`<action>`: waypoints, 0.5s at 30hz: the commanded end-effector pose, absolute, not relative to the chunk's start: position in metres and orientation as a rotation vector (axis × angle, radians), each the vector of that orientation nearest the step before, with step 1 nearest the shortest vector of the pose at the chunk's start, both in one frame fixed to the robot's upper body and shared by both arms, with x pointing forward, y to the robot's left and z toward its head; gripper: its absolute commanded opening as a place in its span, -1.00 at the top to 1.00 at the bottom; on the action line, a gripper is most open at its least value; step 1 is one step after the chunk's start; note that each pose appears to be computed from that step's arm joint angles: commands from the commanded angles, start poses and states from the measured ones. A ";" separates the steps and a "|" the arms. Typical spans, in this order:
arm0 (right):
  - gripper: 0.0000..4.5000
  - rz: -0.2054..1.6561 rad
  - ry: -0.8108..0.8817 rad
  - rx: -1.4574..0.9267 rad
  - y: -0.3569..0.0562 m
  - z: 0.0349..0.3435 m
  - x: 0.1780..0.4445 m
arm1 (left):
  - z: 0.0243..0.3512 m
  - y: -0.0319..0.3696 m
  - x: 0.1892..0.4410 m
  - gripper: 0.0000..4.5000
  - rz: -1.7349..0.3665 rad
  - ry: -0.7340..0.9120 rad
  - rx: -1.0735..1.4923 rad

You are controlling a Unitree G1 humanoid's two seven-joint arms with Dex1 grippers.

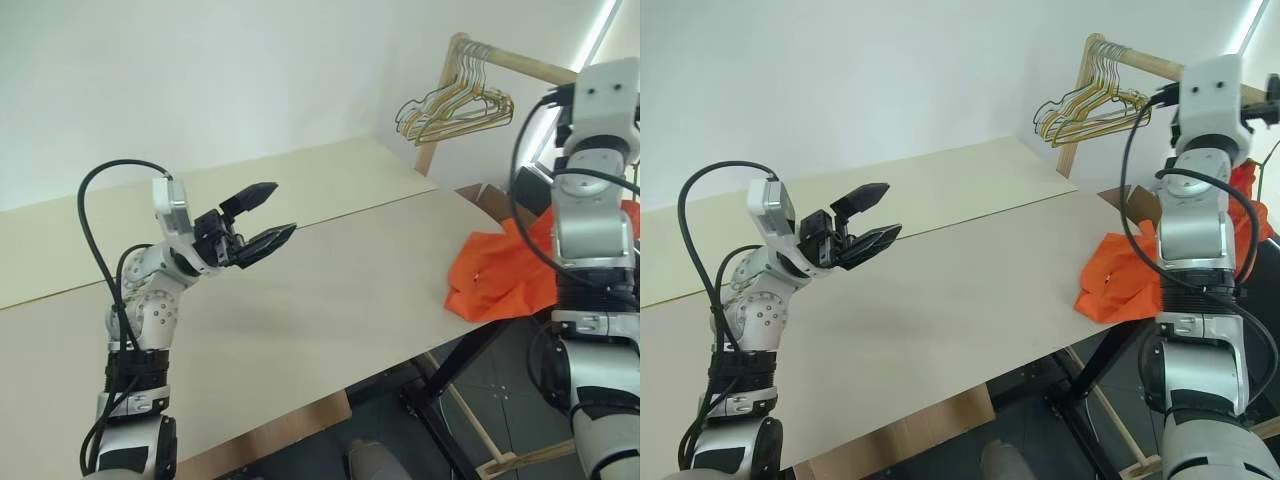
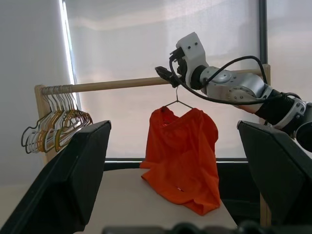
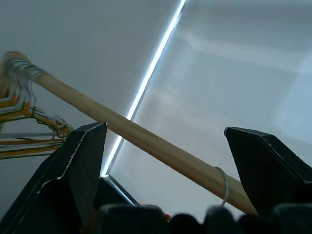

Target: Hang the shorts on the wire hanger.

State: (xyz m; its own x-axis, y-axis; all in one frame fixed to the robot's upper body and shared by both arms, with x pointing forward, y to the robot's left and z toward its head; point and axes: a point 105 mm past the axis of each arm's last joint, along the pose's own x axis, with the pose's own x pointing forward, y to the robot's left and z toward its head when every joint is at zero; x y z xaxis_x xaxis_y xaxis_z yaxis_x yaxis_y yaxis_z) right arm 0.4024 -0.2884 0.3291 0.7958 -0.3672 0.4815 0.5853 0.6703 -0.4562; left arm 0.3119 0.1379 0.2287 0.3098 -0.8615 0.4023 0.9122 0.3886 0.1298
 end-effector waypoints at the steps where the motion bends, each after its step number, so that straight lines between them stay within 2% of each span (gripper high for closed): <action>1: -0.98 -0.277 -0.442 -0.754 -0.233 0.330 0.409 | 0.236 0.157 0.305 -1.00 -1.104 -0.472 -0.044; 6: -0.98 0.023 -0.366 -0.841 -0.191 0.293 0.410 | 0.227 0.178 0.306 -1.00 -0.990 -0.356 -0.001; 10: -0.98 0.174 -0.330 -0.950 -0.173 0.267 0.406 | 0.228 0.187 0.300 -1.00 -0.917 -0.343 0.020; 15: -0.98 0.445 -0.231 -0.930 -0.152 0.234 0.400 | 0.220 0.200 0.290 -1.00 -0.820 -0.308 0.045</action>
State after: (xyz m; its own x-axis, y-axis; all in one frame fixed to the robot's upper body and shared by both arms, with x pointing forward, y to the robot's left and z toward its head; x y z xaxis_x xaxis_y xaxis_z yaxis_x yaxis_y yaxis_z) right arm 0.4069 -0.1607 0.2219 0.9198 0.3925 -0.0061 -0.2382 0.5459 -0.8033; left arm 0.2935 0.1967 0.2089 0.6275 -0.7409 0.2393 0.7379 0.6640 0.1207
